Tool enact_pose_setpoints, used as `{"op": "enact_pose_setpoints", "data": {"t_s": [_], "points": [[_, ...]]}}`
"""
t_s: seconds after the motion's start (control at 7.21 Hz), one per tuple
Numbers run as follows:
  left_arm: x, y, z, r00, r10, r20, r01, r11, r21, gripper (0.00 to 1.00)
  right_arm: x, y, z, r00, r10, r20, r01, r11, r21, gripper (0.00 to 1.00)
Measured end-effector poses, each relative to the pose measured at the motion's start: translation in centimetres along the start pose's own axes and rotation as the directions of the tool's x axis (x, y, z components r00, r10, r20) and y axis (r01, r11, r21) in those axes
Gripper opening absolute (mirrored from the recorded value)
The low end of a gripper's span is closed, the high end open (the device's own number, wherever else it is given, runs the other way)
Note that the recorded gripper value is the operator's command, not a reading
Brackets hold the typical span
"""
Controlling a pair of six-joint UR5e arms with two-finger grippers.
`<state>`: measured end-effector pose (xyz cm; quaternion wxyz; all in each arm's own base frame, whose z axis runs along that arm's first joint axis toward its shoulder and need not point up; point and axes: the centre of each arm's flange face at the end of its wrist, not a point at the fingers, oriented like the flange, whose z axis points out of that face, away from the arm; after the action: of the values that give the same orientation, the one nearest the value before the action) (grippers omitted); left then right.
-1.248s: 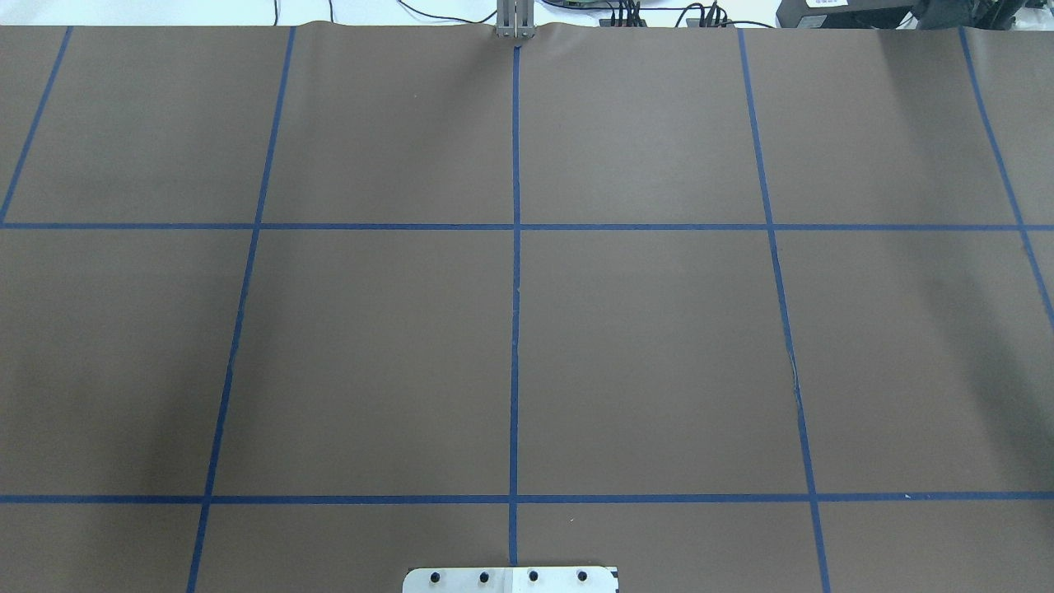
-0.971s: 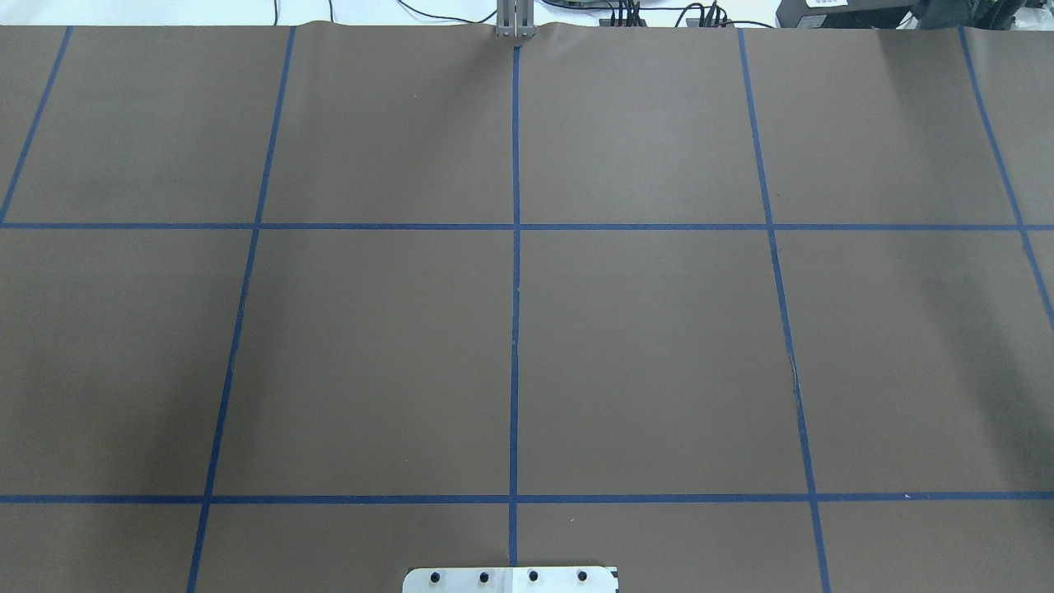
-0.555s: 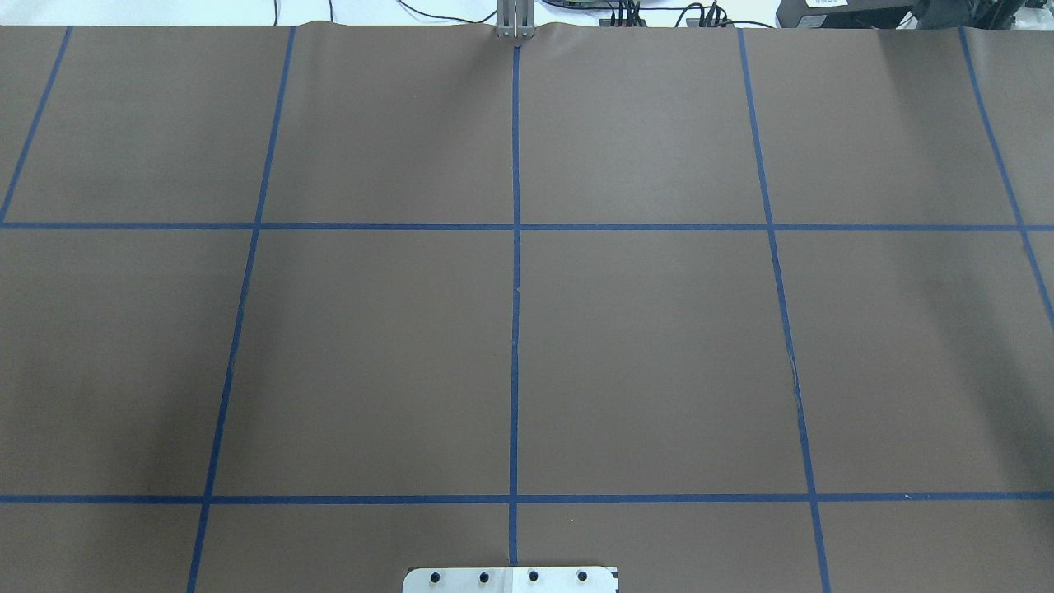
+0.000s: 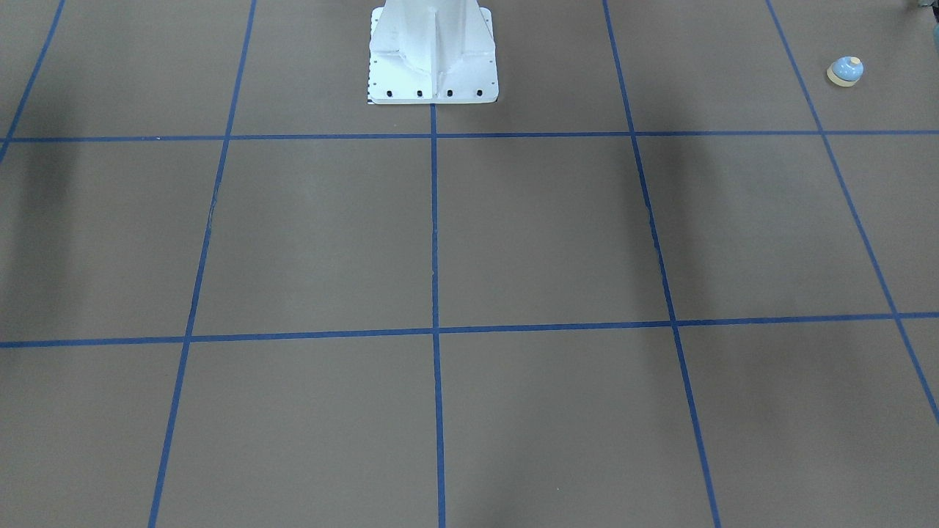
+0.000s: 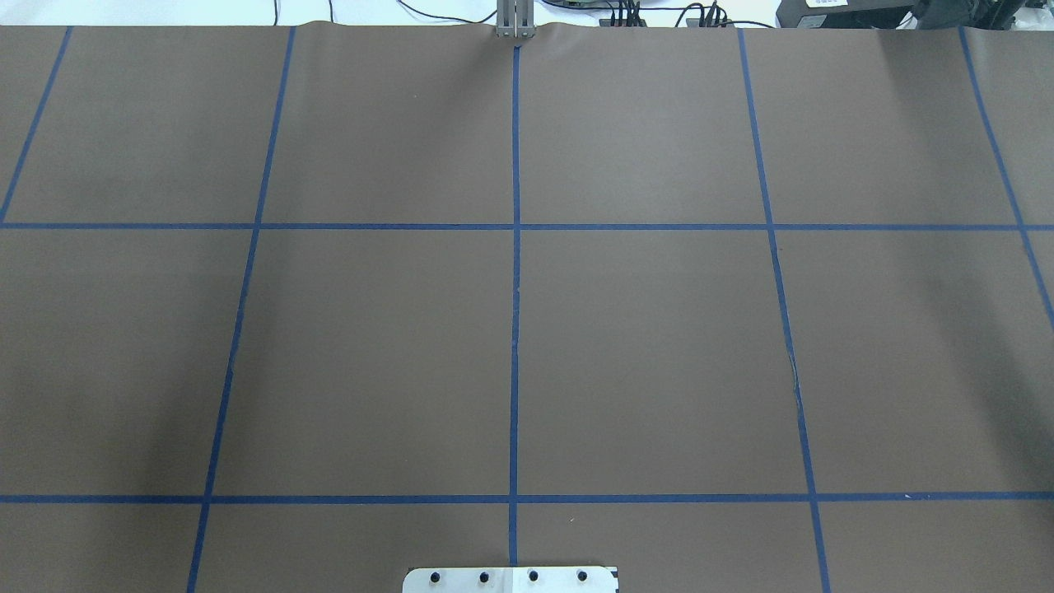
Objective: Place and press bell with both arms
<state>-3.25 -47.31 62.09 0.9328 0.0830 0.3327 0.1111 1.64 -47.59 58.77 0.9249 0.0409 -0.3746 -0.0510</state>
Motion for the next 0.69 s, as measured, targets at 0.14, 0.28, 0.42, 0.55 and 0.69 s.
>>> {"op": "enact_pose_setpoints", "data": {"t_s": [0.14, 0.28, 0.42, 0.55, 0.69], "points": [[0.03, 0.01, 0.03, 1.000, -0.001, 0.000, 0.001, 1.000, 0.000, 1.00, -0.03, -0.03, -0.01, 1.000, -0.001, 0.001, 0.001, 1.000, 0.000, 1.00], [0.01, 0.05, 0.08, 1.000, -0.004, 0.000, 0.004, 1.000, -0.002, 1.00, -0.04, -0.05, -0.03, 1.000, -0.001, 0.001, 0.001, 1.000, 0.001, 1.00], [-0.01, 0.07, 0.11, 1.000, -0.005, 0.000, 0.005, 1.000, -0.004, 0.99, -0.04, -0.05, -0.02, 1.000, -0.001, 0.001, 0.001, 1.000, 0.001, 1.00], [-0.01, 0.07, 0.12, 1.000, -0.006, 0.000, 0.006, 1.000, -0.004, 0.99, 0.02, -0.04, 0.05, 1.000, 0.001, 0.001, -0.001, 1.000, -0.001, 1.00], [-0.02, 0.09, 0.13, 1.000, -0.006, 0.000, 0.006, 1.000, -0.005, 0.99, 0.11, -0.02, 0.14, 1.000, 0.001, 0.001, -0.001, 1.000, -0.003, 1.00]]}}
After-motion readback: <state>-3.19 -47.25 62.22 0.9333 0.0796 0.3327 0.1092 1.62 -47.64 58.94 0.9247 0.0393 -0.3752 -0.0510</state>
